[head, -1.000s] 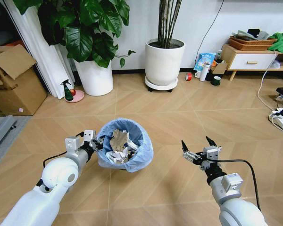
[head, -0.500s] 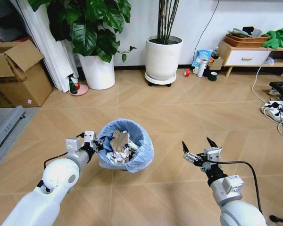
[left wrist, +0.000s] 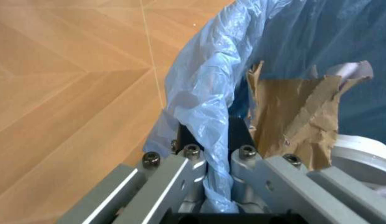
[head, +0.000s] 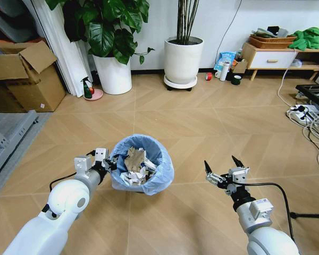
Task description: Pick up the trash bin and place the garbage on the floor into it.
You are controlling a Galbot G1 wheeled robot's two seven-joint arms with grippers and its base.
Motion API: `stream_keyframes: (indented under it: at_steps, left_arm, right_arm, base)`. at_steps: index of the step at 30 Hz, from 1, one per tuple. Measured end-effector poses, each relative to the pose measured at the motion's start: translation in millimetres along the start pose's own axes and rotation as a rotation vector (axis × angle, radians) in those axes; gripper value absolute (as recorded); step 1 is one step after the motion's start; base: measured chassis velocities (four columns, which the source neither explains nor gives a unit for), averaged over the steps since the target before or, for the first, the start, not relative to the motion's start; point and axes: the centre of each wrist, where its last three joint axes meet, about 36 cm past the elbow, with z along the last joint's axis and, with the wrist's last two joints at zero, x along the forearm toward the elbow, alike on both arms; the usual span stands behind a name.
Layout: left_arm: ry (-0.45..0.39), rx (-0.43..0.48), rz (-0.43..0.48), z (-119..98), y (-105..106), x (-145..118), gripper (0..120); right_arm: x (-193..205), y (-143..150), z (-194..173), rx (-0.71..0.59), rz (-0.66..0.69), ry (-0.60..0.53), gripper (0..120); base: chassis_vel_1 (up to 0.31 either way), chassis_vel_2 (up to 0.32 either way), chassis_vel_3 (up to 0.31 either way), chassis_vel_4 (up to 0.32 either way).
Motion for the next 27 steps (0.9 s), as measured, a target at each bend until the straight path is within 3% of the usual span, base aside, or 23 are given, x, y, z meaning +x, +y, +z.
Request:
stream_keyframes:
  at_steps: [15, 27]
  left_arm:
    - [0.003, 0.002, 0.000, 2.4, -1.3, 0.2, 0]
    - [-0.002, 0.002, -0.006, 0.3, 1.0, -1.6, 0]
  right_arm:
    - [-0.8, -0.8, 1.7, 0.007, -0.006, 0.003, 100]
    - [-2.9, 0.9, 3.0, -0.008, 0.001, 0.001, 100]
  base:
    - [0.219, -0.154, -0.221, 0.154]
    - [0.144, -0.133, -0.141, 0.142]
